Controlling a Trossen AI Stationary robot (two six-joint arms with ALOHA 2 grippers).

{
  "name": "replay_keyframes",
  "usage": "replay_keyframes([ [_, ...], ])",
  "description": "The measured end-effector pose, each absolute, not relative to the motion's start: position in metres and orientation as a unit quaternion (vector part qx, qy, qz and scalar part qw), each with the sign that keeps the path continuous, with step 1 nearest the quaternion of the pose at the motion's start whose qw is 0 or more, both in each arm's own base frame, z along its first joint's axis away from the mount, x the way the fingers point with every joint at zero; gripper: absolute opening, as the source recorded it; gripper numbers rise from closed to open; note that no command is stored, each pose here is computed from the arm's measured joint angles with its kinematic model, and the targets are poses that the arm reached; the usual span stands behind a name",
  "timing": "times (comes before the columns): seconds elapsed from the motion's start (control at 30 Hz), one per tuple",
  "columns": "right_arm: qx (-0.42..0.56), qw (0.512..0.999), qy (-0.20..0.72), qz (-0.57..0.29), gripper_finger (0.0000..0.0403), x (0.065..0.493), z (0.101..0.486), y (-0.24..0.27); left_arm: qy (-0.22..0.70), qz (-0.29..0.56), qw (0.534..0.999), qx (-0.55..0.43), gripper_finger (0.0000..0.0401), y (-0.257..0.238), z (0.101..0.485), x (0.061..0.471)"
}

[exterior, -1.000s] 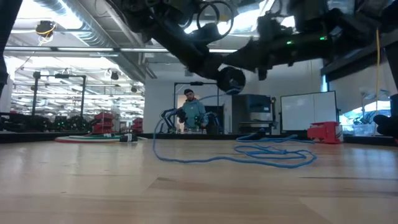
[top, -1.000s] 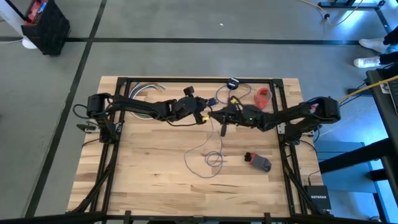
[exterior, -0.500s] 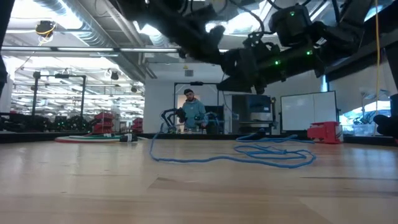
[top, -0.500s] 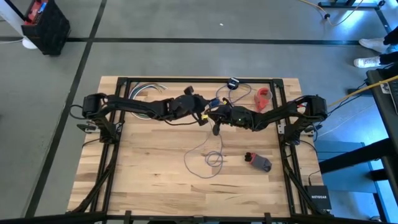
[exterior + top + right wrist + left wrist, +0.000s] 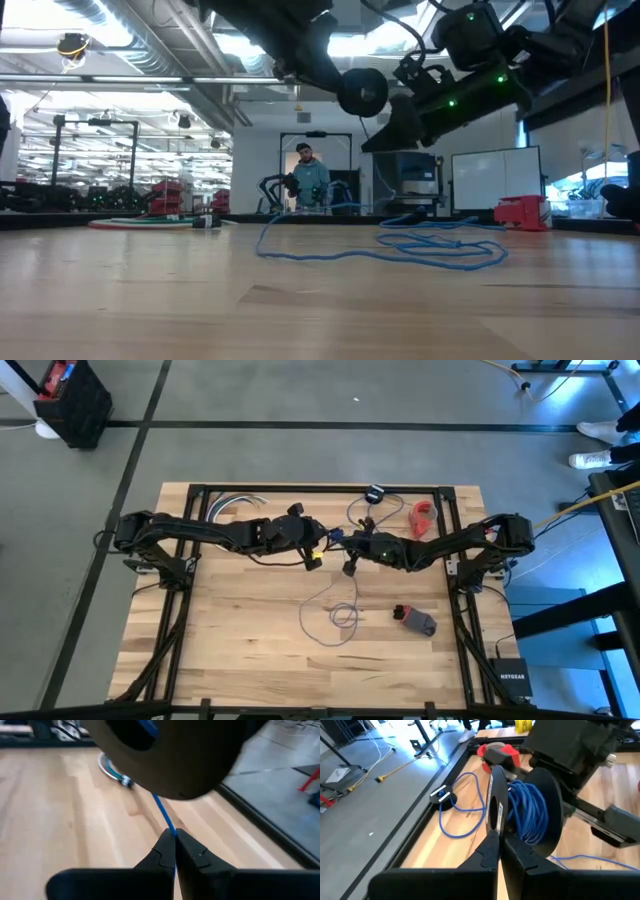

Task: Coil cords
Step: Coil the blue wire onto the spool

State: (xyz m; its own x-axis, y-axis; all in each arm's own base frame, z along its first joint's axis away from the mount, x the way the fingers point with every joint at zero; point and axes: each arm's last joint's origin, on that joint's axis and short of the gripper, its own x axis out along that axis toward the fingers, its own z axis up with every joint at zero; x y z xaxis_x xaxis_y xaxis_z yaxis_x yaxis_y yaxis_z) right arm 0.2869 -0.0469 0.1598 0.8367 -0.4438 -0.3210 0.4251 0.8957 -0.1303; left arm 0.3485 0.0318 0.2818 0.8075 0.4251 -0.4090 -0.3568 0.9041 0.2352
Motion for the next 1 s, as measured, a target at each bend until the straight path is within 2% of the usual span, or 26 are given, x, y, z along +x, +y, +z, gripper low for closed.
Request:
replay_keyframes([
  [0.23,-0.034,0.956,0.182,-0.226,0.0016,0.285,0.161,-0.047,0.226,0.211,0.948,0.072,0.0,0.034,0.283,0.349],
  [0.37,-0.054,0.95,0.223,-0.213,0.0059,0.281,0.153,-0.045,0.207,0.207,0.954,0.067,0.0,0.033,0.289,0.35],
  [0.47,-0.069,0.954,0.208,-0.205,0.009,0.277,0.17,-0.039,0.215,0.207,0.952,0.069,0.0,0.033,0.287,0.35],
  [0.6,-0.086,0.945,0.254,-0.189,0.0114,0.258,0.184,-0.03,0.222,0.209,0.95,0.072,0.0,0.033,0.285,0.349],
  [0.7,-0.088,0.939,0.276,-0.183,0.0119,0.243,0.196,-0.025,0.224,0.208,0.949,0.074,0.0,0.033,0.285,0.349],
  [0.83,-0.075,0.925,0.328,-0.178,0.0117,0.231,0.19,-0.022,0.219,0.209,0.95,0.073,0.0,0.033,0.286,0.349],
  [1.0,-0.059,0.936,0.292,-0.186,0.0117,0.237,0.162,-0.024,0.215,0.208,0.951,0.074,0.0,0.032,0.286,0.35],
])
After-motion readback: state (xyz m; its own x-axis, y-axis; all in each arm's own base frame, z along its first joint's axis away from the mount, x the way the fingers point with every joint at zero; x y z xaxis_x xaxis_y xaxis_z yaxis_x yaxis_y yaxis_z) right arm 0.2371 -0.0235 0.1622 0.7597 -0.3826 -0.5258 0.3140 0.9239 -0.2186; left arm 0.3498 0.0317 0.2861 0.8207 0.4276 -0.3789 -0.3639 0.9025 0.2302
